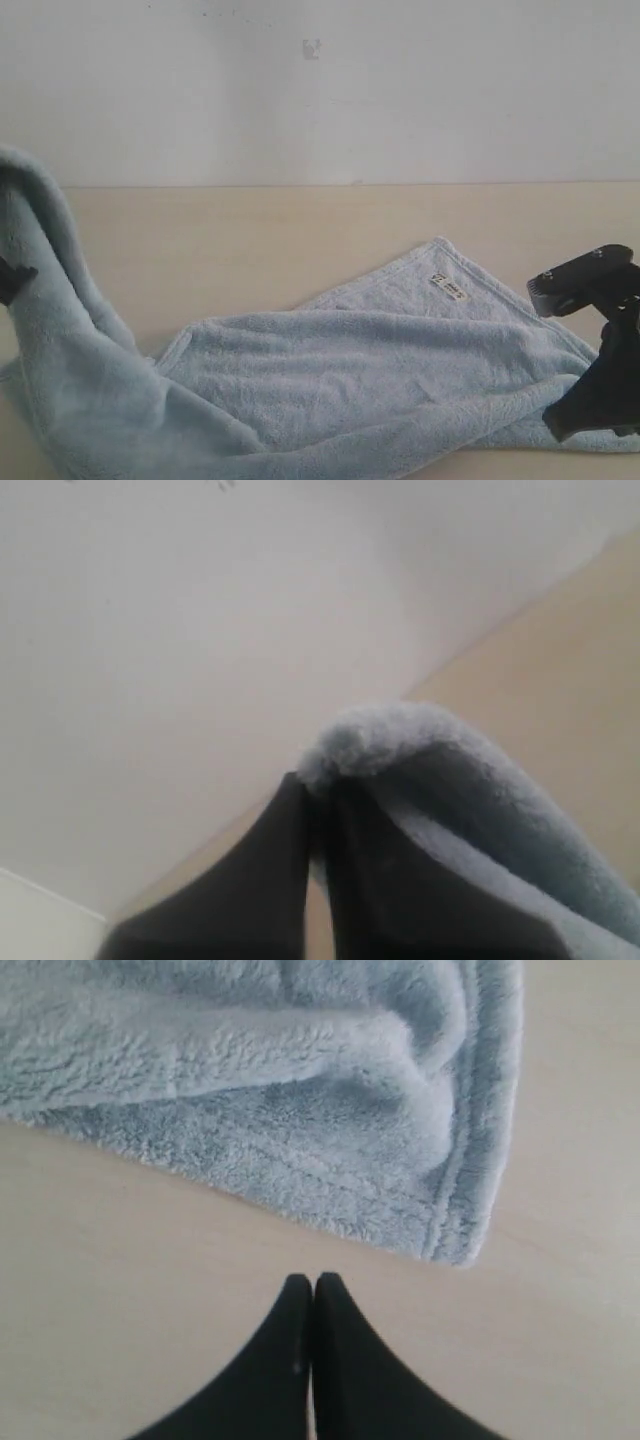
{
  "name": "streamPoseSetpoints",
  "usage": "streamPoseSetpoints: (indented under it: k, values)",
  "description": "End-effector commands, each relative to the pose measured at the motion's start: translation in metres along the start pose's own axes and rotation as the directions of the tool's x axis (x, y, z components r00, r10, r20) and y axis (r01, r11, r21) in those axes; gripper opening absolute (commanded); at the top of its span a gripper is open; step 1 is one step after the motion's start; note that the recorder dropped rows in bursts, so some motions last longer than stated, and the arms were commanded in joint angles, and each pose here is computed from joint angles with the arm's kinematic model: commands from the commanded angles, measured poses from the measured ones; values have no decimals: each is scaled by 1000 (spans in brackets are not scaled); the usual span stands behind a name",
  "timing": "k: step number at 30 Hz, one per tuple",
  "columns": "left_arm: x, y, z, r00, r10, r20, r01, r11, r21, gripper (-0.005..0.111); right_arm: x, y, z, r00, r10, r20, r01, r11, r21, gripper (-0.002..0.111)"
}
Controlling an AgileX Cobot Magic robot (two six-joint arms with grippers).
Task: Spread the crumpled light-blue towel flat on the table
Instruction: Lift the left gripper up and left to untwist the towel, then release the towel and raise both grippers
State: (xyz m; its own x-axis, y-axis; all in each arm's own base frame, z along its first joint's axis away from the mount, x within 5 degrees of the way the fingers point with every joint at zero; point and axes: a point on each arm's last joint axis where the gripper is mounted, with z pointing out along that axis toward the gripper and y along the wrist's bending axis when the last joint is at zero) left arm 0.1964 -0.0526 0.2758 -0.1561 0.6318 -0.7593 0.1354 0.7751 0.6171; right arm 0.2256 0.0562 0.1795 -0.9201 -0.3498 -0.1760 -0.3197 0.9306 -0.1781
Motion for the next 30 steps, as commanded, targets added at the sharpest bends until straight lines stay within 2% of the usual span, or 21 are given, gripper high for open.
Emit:
streamPoseSetpoints:
  k: [1,4,7,9,10,14,16,21,24,26,29,30]
  values:
    - [19,-16,19,987,28,-156,-25,999,21,9,-1,-18,6,996,81,-30,-81,997,1,0]
    - [32,-28,30,967,-2,-255,15,999,48,26,5,-50,12,954,297,-33,-297,955,-5,0]
    - [40,-36,40,950,22,-311,-1,998,68,42,10,-67,14,906,421,-33,-421,894,-151,0]
    - [41,-40,47,945,33,-325,-8,997,79,51,6,-65,12,907,421,-2,-406,873,-270,0]
    - [40,-41,51,945,44,-325,-17,996,86,56,3,-62,11,921,390,27,-363,879,-310,0]
    - [31,-42,59,959,38,-281,-16,997,79,69,-2,-53,10,947,314,73,-272,900,-341,9]
    - [23,-37,60,973,8,-232,2,999,43,72,-3,-53,10,945,317,80,-273,901,-337,18]
    - [8,-28,60,979,-130,-157,130,991,-10,72,-5,-56,12,937,333,102,-286,904,-319,42]
    - [11,-29,61,974,-139,-181,137,990,-21,72,-4,-57,18,941,333,65,-300,906,-299,43]
    - [16,-26,61,963,-162,-216,152,986,-64,72,-2,-59,25,938,347,26,-327,904,-274,43]
    - [23,-14,58,935,-242,-260,182,955,-232,67,1,-63,34,924,382,-17,-376,900,-220,43]
    - [22,-11,58,926,-272,-263,206,945,-254,63,0,-63,36,918,397,-19,-392,895,-213,43]
